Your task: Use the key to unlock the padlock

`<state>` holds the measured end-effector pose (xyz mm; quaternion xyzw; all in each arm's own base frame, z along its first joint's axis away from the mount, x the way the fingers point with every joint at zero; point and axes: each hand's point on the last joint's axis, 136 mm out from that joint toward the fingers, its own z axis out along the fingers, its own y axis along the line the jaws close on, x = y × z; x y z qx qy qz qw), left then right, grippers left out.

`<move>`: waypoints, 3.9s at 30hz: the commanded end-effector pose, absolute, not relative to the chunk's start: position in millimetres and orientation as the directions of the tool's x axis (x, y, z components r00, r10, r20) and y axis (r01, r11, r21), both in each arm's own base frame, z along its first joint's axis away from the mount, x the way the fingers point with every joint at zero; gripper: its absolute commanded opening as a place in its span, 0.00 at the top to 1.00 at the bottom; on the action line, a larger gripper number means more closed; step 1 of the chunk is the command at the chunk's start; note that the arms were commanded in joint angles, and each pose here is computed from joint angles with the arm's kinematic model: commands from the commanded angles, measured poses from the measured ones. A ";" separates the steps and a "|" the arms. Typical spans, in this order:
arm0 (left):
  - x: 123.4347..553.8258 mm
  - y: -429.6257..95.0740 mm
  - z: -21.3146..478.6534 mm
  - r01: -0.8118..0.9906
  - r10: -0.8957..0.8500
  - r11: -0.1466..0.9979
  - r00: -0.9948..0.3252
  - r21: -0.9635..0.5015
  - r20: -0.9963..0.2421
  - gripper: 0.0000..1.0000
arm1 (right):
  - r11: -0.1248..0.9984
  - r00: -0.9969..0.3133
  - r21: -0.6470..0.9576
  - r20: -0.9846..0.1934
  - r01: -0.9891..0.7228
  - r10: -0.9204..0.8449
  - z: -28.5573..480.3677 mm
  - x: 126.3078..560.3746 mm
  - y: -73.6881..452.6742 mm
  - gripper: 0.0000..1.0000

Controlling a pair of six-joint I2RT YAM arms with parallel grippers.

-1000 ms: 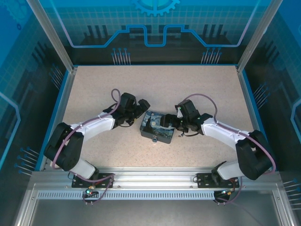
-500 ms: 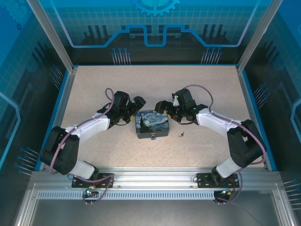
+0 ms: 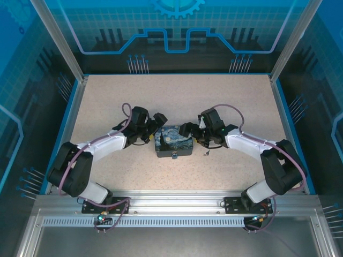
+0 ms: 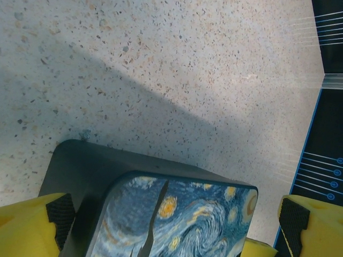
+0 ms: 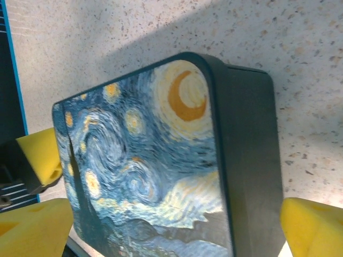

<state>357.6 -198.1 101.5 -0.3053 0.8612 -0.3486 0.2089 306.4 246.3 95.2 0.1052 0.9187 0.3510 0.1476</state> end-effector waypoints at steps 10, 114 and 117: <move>402.5 -221.5 124.5 -0.320 -0.653 0.566 -0.737 -0.759 -0.176 0.01 | 0.632 -0.923 0.769 -0.166 0.099 0.347 120.8 352.8 275.3 0.00; 367.4 -217.9 119.3 -0.288 -0.578 0.654 -0.787 -0.700 -0.215 0.01 | 0.928 -0.940 0.363 -0.339 -0.084 0.047 91.4 291.2 224.7 0.34; 363.3 -199.7 121.4 -0.306 -0.601 0.646 -0.769 -0.699 -0.219 0.01 | 0.933 -0.934 0.350 -0.354 -0.088 0.044 94.4 277.5 211.5 0.29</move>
